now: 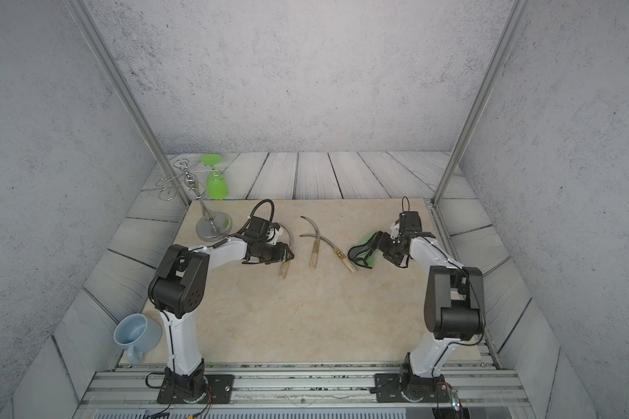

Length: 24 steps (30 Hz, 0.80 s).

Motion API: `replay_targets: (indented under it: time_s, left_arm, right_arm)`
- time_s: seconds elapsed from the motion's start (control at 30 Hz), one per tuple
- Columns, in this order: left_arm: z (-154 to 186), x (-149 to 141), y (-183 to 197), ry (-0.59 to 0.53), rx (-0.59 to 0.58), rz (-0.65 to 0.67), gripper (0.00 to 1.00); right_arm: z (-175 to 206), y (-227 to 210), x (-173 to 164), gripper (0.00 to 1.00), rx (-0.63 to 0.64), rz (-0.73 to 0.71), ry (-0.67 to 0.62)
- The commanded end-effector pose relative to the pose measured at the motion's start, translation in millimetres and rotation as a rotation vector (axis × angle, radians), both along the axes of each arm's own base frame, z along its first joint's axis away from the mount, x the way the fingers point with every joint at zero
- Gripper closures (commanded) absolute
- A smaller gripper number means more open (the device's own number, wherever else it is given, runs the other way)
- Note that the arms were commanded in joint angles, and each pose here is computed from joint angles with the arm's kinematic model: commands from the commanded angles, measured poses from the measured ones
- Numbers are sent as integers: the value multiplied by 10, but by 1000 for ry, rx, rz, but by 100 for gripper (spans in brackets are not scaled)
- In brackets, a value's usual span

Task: Wipe small sickles with rags
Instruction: Place the small sickle at the center of the board, then reset both arms

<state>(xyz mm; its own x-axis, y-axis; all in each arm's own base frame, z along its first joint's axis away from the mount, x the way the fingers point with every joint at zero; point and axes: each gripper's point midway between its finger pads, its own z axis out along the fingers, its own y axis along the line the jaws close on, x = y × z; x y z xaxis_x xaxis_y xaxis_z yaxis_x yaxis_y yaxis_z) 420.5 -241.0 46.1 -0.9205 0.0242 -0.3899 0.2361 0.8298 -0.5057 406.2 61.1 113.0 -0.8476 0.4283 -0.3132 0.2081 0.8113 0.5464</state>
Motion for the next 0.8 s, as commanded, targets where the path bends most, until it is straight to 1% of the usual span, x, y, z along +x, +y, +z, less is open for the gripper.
replay_targets:
  time_s: [0.0, 0.07, 0.1, 0.13, 0.23, 0.37, 0.43, 0.53, 0.63, 0.7, 0.77]
  left_arm:
    - [413, -14, 84, -82, -9, 15, 37]
    - [587, -71, 174, -127, -2, 35, 29]
    - [669, -97, 220, -151, 3, 45, 22]
    - [750, -133, 293, -176, 13, 62, 19]
    - [941, -231, 580, -256, 56, 142, 17]
    - [1199, -377, 959, -399, 71, 248, 17]
    - [1296, -450, 1201, -489, 128, 323, 15]
    - [1348, -578, 1590, -567, 268, 424, 13]
    - [1382, -676, 1853, -641, 388, 462, 12]
    - [1398, -707, 2026, -689, 462, 513, 12]
    - [1394, -710, 2120, -764, 500, 540, 12]
  right_arm:
    - [305, -24, -256, 17, -51, 32, -80]
    - [462, -15, -433, 13, -77, 46, -140]
    - [505, -16, -513, 11, -91, 52, -162]
    - [520, -17, -611, 8, -110, 58, -177]
    - [577, -104, -859, 0, -186, 39, -240]
    - [519, -227, -1073, 1, -269, 14, -327]
    - [425, -294, -1141, 1, -313, 0, -346]
    - [293, -428, -1186, 1, -378, -48, -346]
    - [185, -565, -1177, 1, -442, -94, -341]
    - [130, -634, -1133, 1, -480, -117, -362]
    - [158, -700, -1096, 1, -517, -140, -373]
